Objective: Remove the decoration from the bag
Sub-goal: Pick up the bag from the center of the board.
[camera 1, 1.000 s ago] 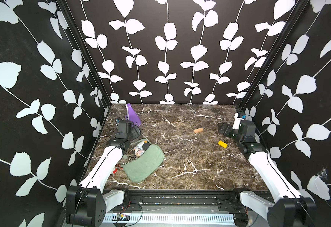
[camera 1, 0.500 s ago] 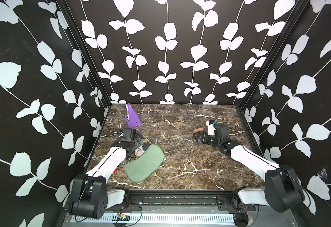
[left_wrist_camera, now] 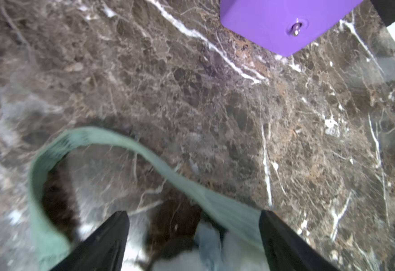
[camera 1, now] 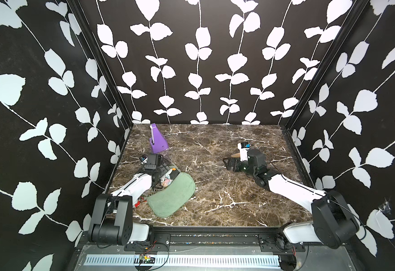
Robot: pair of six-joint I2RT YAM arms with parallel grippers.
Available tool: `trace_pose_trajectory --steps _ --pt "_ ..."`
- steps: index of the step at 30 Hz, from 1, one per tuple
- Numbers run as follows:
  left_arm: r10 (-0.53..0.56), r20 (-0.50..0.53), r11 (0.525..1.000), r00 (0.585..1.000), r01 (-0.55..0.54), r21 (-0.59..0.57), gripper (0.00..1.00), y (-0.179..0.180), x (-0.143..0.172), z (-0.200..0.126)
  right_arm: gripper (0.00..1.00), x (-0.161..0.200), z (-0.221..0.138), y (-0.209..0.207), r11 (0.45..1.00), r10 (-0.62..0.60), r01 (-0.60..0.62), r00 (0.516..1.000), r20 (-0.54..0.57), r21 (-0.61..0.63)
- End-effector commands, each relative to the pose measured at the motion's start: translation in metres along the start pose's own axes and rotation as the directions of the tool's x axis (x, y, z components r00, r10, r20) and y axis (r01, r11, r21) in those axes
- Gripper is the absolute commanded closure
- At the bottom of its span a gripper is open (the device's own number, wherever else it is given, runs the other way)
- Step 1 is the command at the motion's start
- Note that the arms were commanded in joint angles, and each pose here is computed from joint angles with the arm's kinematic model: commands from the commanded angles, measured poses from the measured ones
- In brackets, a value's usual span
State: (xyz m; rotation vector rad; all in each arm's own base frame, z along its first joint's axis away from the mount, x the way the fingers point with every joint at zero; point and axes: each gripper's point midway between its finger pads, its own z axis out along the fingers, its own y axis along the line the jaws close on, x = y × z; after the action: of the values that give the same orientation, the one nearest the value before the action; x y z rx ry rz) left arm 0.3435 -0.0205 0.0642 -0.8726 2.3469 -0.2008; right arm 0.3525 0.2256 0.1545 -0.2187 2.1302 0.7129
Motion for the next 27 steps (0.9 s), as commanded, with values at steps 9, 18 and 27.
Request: trace_pose_trajectory --steps 9,18,27 --pt "0.007 0.037 0.998 0.999 -0.009 0.054 0.43 -0.015 -0.017 0.026 0.05 -0.015 -0.002 0.010 0.998 -0.059 0.060 0.992 0.108 -0.002" --pt "0.094 0.126 0.978 0.988 -0.115 0.174 0.99 -0.075 -0.056 -0.020 0.05 -0.023 -0.020 0.019 0.996 -0.084 0.088 0.986 0.145 -0.020" --pt "0.240 0.255 0.877 0.937 -0.322 0.358 1.00 -0.164 -0.080 -0.125 0.04 -0.052 -0.047 0.054 0.985 -0.088 0.111 0.982 0.167 -0.130"
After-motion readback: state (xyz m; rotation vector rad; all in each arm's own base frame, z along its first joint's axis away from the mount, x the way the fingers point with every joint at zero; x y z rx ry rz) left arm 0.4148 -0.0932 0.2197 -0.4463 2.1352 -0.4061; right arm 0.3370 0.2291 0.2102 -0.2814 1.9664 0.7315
